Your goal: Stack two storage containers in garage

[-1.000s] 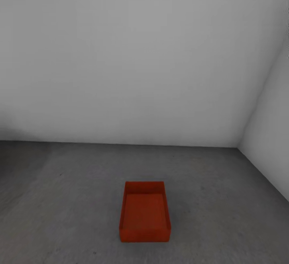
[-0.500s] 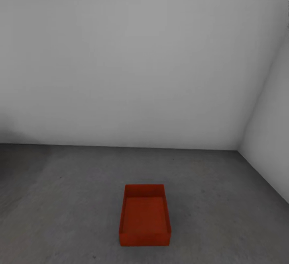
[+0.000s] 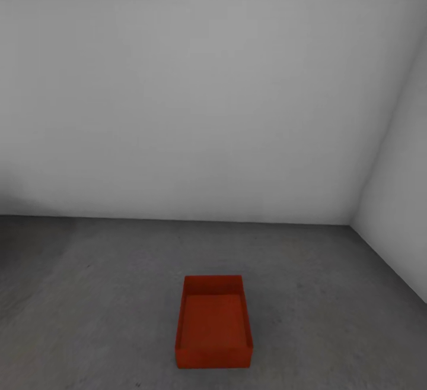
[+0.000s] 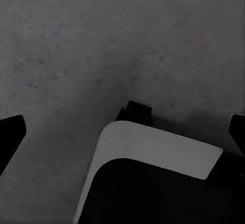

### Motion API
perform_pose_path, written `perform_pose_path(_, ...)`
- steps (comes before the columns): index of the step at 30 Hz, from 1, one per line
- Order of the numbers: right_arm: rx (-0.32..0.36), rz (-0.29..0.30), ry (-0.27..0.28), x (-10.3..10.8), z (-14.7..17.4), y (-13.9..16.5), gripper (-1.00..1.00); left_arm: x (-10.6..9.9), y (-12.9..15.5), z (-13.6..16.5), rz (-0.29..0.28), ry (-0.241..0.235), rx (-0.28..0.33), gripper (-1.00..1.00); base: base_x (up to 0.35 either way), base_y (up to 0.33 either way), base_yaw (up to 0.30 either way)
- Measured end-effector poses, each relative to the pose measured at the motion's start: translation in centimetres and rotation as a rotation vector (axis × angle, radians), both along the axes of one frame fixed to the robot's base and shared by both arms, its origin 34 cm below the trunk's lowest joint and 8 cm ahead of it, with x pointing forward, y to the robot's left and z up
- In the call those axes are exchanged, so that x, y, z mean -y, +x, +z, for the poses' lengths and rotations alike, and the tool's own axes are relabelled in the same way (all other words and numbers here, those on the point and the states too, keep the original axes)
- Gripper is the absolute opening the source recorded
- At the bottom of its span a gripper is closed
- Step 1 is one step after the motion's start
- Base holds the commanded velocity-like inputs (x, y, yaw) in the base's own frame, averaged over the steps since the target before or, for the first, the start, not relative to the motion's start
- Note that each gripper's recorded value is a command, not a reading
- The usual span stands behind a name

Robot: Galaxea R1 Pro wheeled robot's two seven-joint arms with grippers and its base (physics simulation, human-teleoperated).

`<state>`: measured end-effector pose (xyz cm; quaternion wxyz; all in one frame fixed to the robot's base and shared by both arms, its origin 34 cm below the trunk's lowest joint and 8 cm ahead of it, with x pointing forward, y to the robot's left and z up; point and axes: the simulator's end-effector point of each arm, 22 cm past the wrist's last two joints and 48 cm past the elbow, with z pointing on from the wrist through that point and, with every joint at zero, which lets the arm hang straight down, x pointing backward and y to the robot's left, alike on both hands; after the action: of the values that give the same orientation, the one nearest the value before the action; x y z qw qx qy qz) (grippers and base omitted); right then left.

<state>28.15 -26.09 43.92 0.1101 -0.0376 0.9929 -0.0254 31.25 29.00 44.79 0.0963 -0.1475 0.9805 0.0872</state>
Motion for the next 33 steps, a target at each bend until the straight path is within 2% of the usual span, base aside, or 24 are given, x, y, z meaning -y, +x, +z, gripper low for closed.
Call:
perform_pose_path(1, 0.0, 0.004, -0.002, 0.1, 0.0, 0.0, 1.0, 0.2, -1.1, -0.2, -0.002, -0.003, -0.013, 1.0, 0.0, 0.0, -0.004)
perform_pose_path(5, 0.001, 0.014, -0.005, 0.2, 0.0, 0.0, 1.0, 0.5, -2.8, -0.5, -0.006, -0.009, -0.032, 1.0, 0.0, 0.0, -0.001)
perform_pose_path(16, 0.004, 0.062, -0.016, 0.0, 0.0, 0.2, 1.0, 0.4, -3.2, -0.6, -0.007, -0.012, -0.036, 1.0, 0.0, 0.0, 0.0)
perform_pose_path(20, 0.006, 0.059, -0.014, -0.3, 0.0, 0.2, 1.0, 0.2, -3.2, -0.6, -0.01, -0.007, -0.035, 1.0, 0.0, 0.0, -0.016)
perform_pose_path(33, 0.002, 0.052, -0.013, -0.4, 0.0, 0.1, 1.0, -0.8, -2.7, -0.4, -0.015, 0.008, -0.026, 1.0, 0.0, 0.0, -0.242)
